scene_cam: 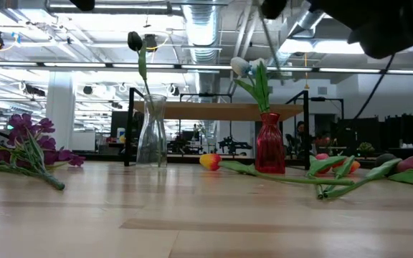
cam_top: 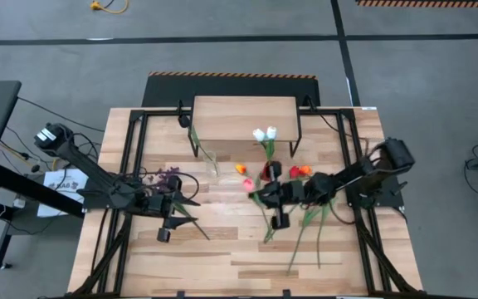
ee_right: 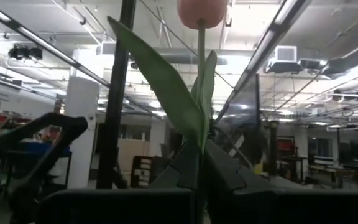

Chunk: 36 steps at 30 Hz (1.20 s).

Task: Pick and place flowers into a vace then onto a shelf
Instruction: Put the pink flower into the red vase

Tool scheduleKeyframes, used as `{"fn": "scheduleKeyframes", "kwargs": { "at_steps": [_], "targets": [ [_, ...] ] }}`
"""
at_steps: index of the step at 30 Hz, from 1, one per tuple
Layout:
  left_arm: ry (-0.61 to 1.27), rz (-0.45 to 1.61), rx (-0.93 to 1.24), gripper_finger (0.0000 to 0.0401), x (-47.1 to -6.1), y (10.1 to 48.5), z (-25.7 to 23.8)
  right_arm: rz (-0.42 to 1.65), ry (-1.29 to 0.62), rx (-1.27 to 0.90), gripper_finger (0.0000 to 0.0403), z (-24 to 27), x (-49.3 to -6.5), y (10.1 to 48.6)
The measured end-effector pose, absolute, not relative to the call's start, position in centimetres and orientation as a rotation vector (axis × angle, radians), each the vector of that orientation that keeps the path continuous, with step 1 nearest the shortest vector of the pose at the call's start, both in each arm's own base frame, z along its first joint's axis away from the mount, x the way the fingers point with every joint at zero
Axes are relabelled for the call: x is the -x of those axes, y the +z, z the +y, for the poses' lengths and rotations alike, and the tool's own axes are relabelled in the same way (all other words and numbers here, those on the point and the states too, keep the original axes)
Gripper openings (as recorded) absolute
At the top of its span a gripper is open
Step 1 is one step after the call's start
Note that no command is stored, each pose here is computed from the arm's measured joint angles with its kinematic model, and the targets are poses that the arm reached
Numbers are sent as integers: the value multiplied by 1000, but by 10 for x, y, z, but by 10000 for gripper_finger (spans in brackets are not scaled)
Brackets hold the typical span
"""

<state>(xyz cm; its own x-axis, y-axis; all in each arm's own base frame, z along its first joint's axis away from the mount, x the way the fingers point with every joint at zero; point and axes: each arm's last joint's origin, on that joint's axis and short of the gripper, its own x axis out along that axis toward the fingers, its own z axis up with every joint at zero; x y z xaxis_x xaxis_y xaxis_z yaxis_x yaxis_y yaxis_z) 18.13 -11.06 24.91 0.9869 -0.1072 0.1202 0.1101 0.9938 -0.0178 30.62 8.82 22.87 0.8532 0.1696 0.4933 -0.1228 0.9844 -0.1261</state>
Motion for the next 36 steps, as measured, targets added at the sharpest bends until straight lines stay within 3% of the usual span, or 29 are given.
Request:
{"fn": "scheduleKeyframes", "kwargs": {
  "at_steps": [6,13,21,24,29,36],
  "targets": [
    [-87,-107,47,174,-198,234,-116,-523,163,90,1,100,-337,220],
    [-85,-117,31,174,-205,225,-120,-444,154,110,1,96,-344,215],
    [-84,-116,29,174,-205,225,-120,-39,140,187,1,72,-328,244],
    [-84,-114,28,174,-205,225,-120,23,131,196,1,63,-309,265],
    [-84,-114,28,174,-205,225,-120,-158,115,222,1,56,-269,284],
    [-84,-115,28,174,-205,225,-120,-326,86,192,0,49,-230,257]
  ]
}}
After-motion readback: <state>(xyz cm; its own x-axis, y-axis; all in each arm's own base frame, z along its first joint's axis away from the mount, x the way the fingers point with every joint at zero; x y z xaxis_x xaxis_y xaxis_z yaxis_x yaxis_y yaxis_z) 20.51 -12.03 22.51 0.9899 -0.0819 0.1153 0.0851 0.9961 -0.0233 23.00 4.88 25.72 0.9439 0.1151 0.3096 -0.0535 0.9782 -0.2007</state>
